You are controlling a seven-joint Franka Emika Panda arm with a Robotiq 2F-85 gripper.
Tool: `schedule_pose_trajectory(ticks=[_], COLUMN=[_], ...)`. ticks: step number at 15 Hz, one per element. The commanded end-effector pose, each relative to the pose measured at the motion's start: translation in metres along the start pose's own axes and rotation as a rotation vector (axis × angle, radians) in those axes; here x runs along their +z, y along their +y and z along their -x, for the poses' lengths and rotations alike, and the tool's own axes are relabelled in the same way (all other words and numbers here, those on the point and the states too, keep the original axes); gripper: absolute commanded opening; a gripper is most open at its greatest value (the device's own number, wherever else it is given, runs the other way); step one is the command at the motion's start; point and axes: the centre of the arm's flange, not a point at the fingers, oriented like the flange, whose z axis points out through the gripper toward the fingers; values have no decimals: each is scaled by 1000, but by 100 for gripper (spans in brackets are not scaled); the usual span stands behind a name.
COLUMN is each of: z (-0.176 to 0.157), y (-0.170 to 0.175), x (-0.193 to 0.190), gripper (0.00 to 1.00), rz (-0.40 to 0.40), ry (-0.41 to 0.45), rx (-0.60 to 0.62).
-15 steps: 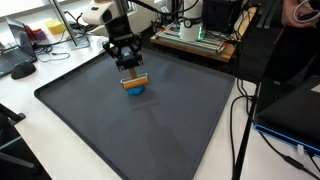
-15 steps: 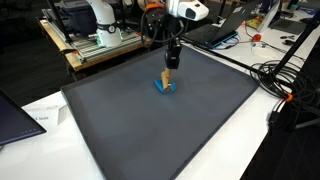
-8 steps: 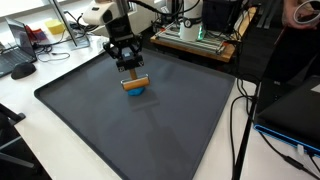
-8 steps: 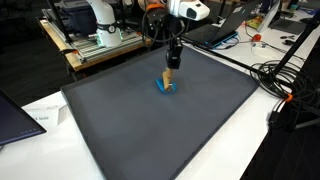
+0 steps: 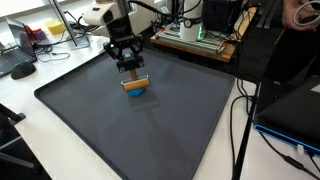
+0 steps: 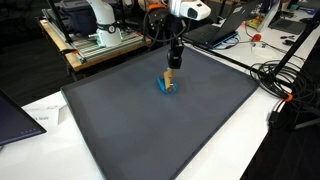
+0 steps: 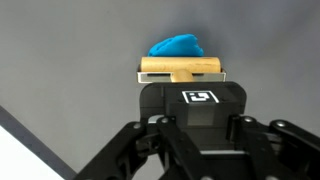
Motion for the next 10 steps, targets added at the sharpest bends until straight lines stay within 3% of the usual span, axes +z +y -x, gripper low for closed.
schedule_pose_trajectory(ticks=[1,10], z=[-26,-32], y=[-8,-8], x=[49,50], gripper=[22,22], rz=[-43,-42], ry=[60,63], rx=[8,3])
